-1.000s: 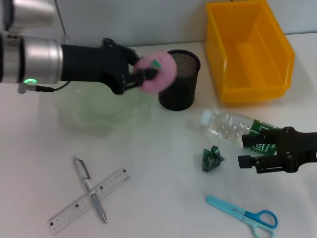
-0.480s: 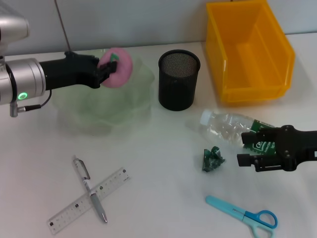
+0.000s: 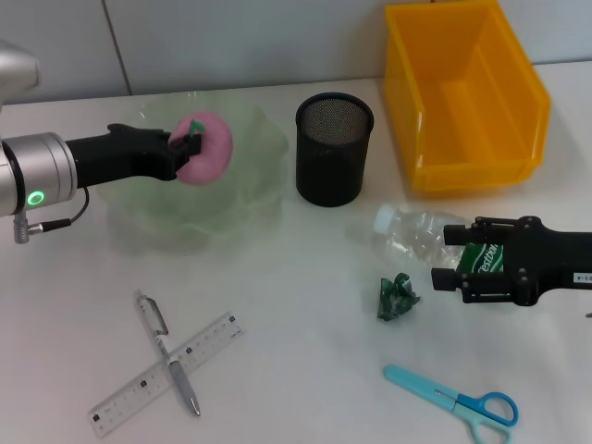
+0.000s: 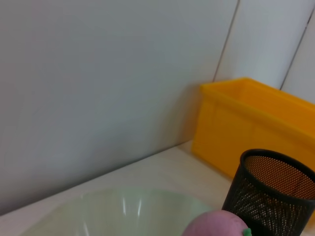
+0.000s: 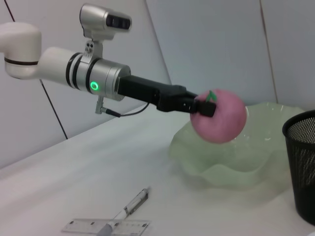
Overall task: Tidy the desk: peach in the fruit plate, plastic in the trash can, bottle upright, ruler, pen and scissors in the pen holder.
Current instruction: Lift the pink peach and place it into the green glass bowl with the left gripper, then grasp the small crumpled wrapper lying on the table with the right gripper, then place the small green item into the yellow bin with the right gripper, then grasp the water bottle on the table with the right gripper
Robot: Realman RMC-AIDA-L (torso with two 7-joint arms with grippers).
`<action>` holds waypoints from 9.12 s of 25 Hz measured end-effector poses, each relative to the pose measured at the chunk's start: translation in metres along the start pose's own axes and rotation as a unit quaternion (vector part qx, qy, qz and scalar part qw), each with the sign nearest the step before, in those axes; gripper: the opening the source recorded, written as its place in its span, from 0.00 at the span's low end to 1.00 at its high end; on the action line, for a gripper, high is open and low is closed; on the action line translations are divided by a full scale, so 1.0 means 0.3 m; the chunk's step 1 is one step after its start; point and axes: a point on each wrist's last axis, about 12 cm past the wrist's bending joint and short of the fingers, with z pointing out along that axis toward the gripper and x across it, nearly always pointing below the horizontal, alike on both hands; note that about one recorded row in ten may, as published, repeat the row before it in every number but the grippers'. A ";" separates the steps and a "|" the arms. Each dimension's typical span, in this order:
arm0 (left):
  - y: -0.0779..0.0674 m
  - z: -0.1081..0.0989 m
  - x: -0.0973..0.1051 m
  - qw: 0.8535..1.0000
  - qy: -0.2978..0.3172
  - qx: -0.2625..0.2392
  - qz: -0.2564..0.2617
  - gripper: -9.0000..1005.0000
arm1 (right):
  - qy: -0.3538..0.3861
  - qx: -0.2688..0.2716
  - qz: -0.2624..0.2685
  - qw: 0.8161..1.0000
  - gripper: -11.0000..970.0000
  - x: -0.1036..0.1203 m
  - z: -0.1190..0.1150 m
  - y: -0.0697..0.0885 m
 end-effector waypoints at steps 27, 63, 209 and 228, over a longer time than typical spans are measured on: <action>0.009 0.013 0.042 0.999 0.012 -0.021 -0.029 0.57 | -0.004 -0.003 -0.002 1.000 0.80 0.012 0.004 0.011; -0.197 -0.112 0.150 0.964 -0.013 0.265 0.020 0.84 | 0.086 -0.017 0.023 0.996 0.80 -0.361 0.025 -0.023; -0.169 -0.201 0.177 0.963 -0.016 0.266 0.028 0.83 | 0.290 0.077 0.015 0.954 0.83 -0.656 -0.019 -0.043; -0.169 -0.211 0.179 0.961 -0.017 0.272 0.049 0.83 | 0.461 0.093 -0.070 0.880 0.83 -0.549 0.171 -0.058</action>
